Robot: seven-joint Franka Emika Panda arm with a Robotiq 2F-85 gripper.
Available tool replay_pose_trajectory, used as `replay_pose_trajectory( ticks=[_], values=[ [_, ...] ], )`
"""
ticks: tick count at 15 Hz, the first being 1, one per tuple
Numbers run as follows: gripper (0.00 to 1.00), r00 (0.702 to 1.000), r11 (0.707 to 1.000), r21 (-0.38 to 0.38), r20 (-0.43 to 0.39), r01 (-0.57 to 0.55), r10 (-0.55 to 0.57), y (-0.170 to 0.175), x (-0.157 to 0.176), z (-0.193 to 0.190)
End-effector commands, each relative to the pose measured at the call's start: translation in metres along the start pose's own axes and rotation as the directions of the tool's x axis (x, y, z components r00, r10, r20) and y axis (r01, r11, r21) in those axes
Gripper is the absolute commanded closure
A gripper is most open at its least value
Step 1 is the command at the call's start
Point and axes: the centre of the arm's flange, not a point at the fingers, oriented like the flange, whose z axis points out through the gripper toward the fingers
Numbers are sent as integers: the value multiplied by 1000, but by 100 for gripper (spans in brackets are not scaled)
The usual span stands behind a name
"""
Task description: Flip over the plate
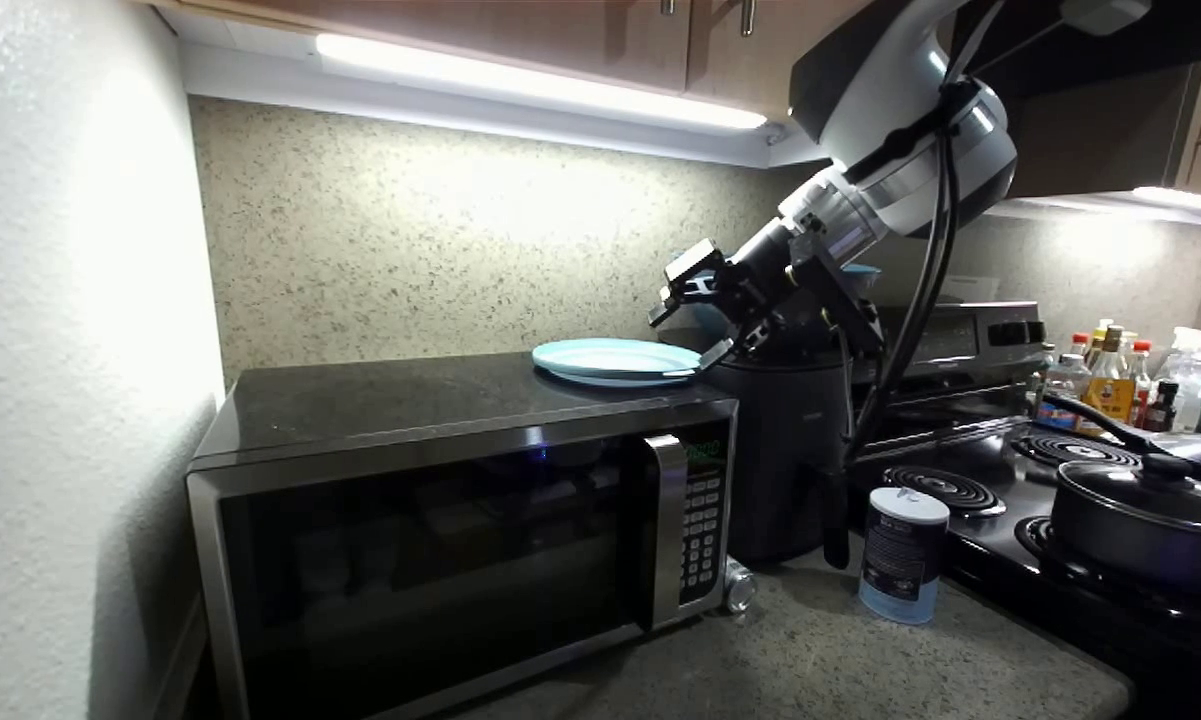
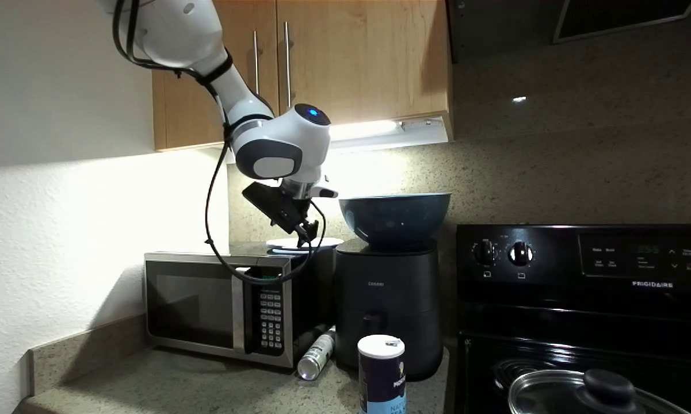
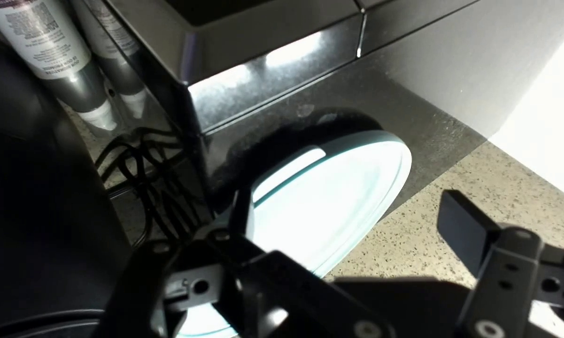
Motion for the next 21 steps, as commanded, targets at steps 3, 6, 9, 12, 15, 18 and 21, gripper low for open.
replay_pose_trajectory(
  ticks=[3, 6, 9, 12, 15, 18, 21],
  values=[
    [0, 997, 997, -34, -31, -66, 65, 13, 5, 1],
    [0, 992, 992, -42, -33, -121, 120, 22, 4, -2],
    [0, 986, 986, -45, -28, -163, 161, 31, 8, 2],
    [0, 985, 984, -42, -25, -173, 172, 36, 10, 7],
    [25, 988, 988, -31, -26, -151, 150, 37, 10, 9],
    [40, 993, 993, -28, -28, -117, 116, 33, 9, 11],
    [60, 995, 995, -27, -29, -95, 94, 30, 9, 11]
  ],
)
